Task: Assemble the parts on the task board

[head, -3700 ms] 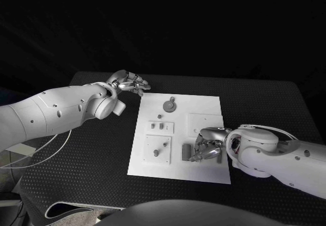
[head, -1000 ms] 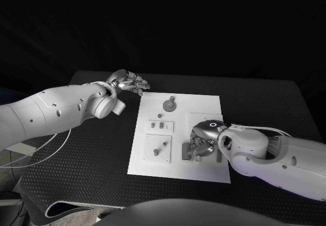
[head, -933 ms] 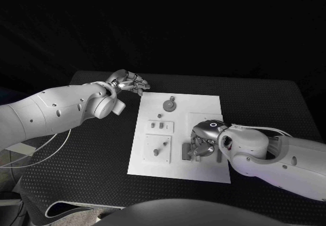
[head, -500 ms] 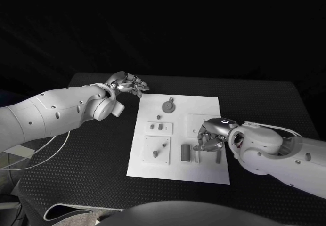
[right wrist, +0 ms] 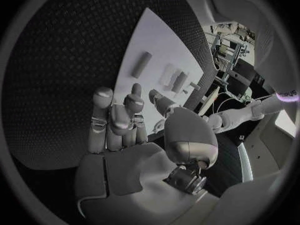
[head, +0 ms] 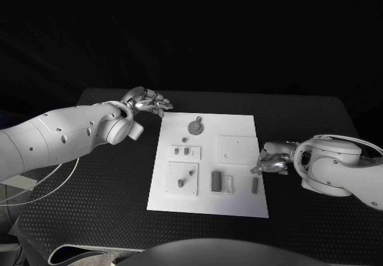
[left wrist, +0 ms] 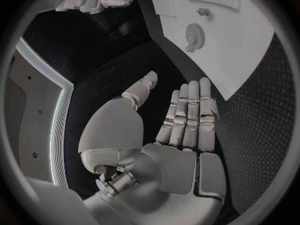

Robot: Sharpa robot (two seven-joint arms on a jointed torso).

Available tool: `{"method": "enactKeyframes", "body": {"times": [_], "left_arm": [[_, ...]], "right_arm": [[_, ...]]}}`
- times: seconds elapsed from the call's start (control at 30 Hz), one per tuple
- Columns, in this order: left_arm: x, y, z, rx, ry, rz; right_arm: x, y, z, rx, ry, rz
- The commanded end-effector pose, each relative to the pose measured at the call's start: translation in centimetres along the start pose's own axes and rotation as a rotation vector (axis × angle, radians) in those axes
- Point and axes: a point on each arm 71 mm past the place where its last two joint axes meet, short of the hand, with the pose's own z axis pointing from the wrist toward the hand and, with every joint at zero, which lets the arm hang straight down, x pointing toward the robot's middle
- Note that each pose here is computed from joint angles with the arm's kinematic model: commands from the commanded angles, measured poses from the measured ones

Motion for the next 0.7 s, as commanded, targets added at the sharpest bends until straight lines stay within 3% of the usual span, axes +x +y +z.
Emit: {"method": "enactKeyframes", "body": {"times": [0.03, 0.47, 0.7], "left_arm": [[0.29, -0.1, 0.03, 0.001, 0.025, -0.007], [0.56, -0.12, 0.1, -0.001, 0.042, -0.003], [0.63, -0.16, 0.11, 0.001, 0.043, -0.003]], "right_arm": [[0.9, -1.1, -0.2, 0.044, 0.105, 0.019], [1.9, -1.3, 0.0, 0.05, 0.124, 0.076], [2.6, -0.6, 1.1, 0.047, 0.139, 0.075]]}}
